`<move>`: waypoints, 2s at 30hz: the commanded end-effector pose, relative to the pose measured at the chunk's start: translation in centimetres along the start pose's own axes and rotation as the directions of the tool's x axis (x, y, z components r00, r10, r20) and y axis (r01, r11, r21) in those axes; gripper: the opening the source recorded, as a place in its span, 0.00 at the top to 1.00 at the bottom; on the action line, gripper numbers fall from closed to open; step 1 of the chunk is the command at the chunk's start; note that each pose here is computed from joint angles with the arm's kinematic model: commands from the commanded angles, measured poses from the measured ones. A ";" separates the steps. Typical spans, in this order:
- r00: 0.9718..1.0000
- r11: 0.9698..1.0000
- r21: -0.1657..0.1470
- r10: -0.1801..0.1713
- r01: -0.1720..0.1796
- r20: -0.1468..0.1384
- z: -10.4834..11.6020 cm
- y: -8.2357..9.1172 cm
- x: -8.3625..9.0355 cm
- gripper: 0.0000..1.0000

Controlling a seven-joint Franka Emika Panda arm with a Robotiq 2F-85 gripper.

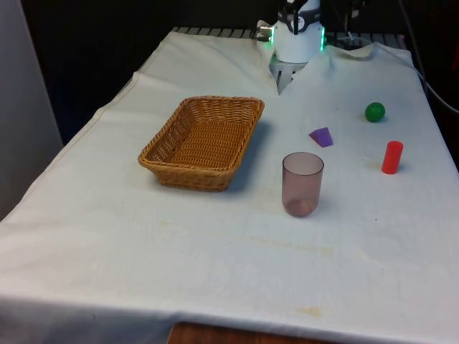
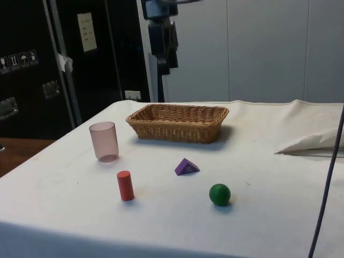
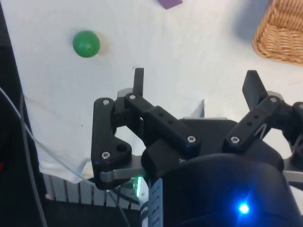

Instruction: Pick up the triangular block and place it into the basket.

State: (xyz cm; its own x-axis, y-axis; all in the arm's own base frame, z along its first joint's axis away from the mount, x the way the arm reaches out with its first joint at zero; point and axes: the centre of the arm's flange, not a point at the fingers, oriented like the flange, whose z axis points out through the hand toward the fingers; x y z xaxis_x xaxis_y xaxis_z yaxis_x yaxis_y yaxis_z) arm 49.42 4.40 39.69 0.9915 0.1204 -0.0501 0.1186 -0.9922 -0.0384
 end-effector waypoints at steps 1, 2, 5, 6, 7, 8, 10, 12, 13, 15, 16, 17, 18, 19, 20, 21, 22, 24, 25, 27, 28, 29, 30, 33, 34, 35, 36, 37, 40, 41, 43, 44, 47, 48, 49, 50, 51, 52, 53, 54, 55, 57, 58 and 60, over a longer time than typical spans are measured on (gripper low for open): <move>1.000 1.000 -0.003 -0.009 0.009 -0.013 0.6 -0.6 -0.2 0.00; 1.000 1.000 -0.003 -0.011 0.011 -0.014 1.0 -0.8 -0.3 0.00; 1.000 1.000 -0.005 -0.020 0.020 -0.011 1.8 -1.1 -0.5 0.00; 0.999 1.000 -0.007 -0.023 0.023 -0.026 2.2 -1.7 -0.7 0.00; 0.999 1.000 -0.008 -0.025 0.025 -0.028 2.5 -1.8 -0.8 0.00; 0.999 1.000 -0.009 -0.028 0.028 -0.031 2.8 -2.0 -0.9 0.00; 0.999 0.999 -0.012 -0.036 0.036 -0.038 3.7 -2.6 -1.3 0.00; 0.998 0.999 -0.014 -0.042 0.042 -0.042 4.4 -3.0 -1.6 0.00; 0.999 0.999 -0.012 -0.043 0.043 -0.031 4.2 -2.7 -1.5 0.00; 0.998 0.999 -0.016 -0.050 0.049 -0.042 5.1 -3.4 -1.9 0.00; 0.998 0.998 -0.018 -0.053 0.053 -0.042 5.5 -3.6 -2.1 0.00; 0.998 0.998 -0.020 -0.056 0.055 -0.042 5.9 -3.6 -2.2 0.00; 0.997 0.998 -0.024 -0.064 0.063 -0.041 6.5 -3.9 -2.5 0.00; 0.997 0.998 -0.026 -0.065 0.064 -0.041 6.8 -3.9 -2.7 0.00; 0.997 0.997 -0.029 -0.067 0.066 -0.040 7.1 -4.0 -2.8 0.00; 0.997 0.997 -0.030 -0.070 0.069 -0.040 7.3 -4.0 -2.9 0.00; 0.997 0.997 -0.020 -0.072 0.071 -0.033 7.2 -4.0 -3.0 0.00; 0.996 0.997 -0.036 -0.076 0.074 -0.040 7.8 -4.1 -3.1 0.00; 0.996 0.996 -0.040 -0.081 0.079 -0.044 8.2 -4.3 -3.2 0.00; 0.995 0.995 -0.046 -0.088 0.086 -0.049 8.5 -4.4 -3.2 0.00; 0.994 0.995 -0.050 -0.092 0.089 -0.053 8.6 -4.4 -3.2 0.00; 0.994 0.994 -0.054 -0.095 0.092 -0.056 8.8 -4.4 -3.1 0.00; 0.995 0.995 -0.037 -0.093 0.092 -0.045 8.6 -4.4 -3.2 0.00; 0.992 0.993 -0.066 -0.106 0.102 -0.067 9.2 -4.5 -3.0 0.00; 0.991 0.991 -0.074 -0.114 0.109 -0.075 9.4 -4.5 -3.0 0.00; 0.990 0.990 -0.078 -0.120 0.114 -0.076 9.6 -4.6 -3.0 0.00; 0.989 0.990 -0.081 -0.124 0.118 -0.078 9.7 -4.6 -3.0 0.00; 0.988 0.989 -0.085 -0.129 0.122 -0.081 9.8 -4.7 -3.0 0.00; 0.988 0.988 -0.076 -0.137 0.131 -0.073 10.1 -4.7 -3.0 0.00; 0.986 0.985 -0.098 -0.150 0.142 -0.079 10.6 -5.0 -3.0 0.00; 0.984 0.983 -0.103 -0.161 0.152 -0.076 11.1 -5.2 -3.1 0.00; 0.983 0.982 -0.106 -0.166 0.158 -0.074 11.3 -5.3 -3.1 0.00; 0.980 0.978 -0.113 -0.186 0.178 -0.067 12.2 -5.7 -3.3 0.00; 0.980 0.978 -0.113 -0.186 0.178 -0.067 12.2 -5.7 -3.3 0.00; 0.980 0.977 -0.115 -0.190 0.182 -0.066 12.4 -5.8 -3.3 0.00; 0.980 0.978 -0.102 -0.190 0.184 -0.056 12.3 -5.8 -3.3 0.00; 0.978 0.975 -0.115 -0.198 0.190 -0.059 13.2 -5.8 -3.4 0.00; 0.978 0.974 -0.115 -0.200 0.193 -0.057 13.5 -5.8 -3.3 0.00; 0.978 0.974 -0.115 -0.203 0.195 -0.056 13.8 -5.7 -3.3 0.00; 0.977 0.974 -0.114 -0.205 0.198 -0.054 14.2 -5.7 -3.3 0.00; 0.977 0.973 -0.114 -0.208 0.201 -0.052 14.6 -5.7 -3.3 0.00; 0.976 0.972 -0.111 -0.212 0.206 -0.048 15.6 -5.7 -3.2 0.00; 0.976 0.972 -0.111 -0.214 0.208 -0.046 16.0 -5.7 -3.2 0.00; 0.975 0.971 -0.111 -0.215 0.210 -0.044 16.3 -5.6 -3.2 0.00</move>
State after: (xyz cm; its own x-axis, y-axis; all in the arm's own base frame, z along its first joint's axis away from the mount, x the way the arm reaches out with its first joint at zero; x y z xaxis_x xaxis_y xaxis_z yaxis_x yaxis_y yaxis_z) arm 44.66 10.19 23.77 0.9451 0.3267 -0.0018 0.3263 -0.9437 0.0546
